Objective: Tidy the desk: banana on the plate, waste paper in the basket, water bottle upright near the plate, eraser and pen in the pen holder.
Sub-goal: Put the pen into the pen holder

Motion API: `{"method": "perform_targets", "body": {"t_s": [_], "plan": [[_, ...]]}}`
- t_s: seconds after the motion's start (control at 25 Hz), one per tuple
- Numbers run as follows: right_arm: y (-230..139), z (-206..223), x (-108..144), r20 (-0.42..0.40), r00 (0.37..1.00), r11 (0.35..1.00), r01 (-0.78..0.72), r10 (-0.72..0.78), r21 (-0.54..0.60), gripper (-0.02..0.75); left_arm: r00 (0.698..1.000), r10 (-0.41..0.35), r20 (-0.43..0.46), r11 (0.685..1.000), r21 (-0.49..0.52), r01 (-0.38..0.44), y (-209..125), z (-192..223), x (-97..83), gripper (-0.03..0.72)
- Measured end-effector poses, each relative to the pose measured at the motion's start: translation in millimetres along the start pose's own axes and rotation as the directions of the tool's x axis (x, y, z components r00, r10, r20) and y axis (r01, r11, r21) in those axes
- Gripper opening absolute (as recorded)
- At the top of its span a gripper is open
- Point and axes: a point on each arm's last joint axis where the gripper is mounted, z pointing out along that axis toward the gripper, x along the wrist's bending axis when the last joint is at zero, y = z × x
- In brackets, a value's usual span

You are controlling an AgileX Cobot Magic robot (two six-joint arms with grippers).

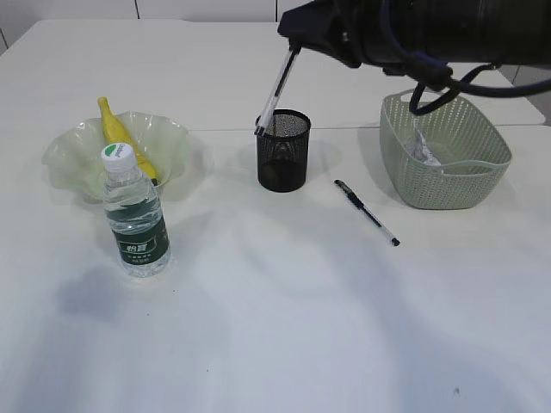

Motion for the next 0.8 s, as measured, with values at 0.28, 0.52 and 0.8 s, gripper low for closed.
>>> {"method": "perform_targets", "body": {"t_s": [0.28,0.52,0.8], "plan": [[28,15,-10,0.108,0.98,0.985,0.17,-0.165,-0.033,0.057,0.998,0.057,0.0,0.998,-0.006,-0.057,0,-1,0.0,0.486],[43,44,-27,0.166,0.943,0.956,0.294,-0.288,-0.015,0.057,0.998,0.057,0.0,0.998,-0.006,-0.057,0,-1,0.0,0.454],[53,79,-54,0.215,0.88,0.903,0.429,-0.423,0.02,0.057,0.998,0.057,0.0,0.998,0.014,-0.057,-2,-1,0.1,0.449]]}}
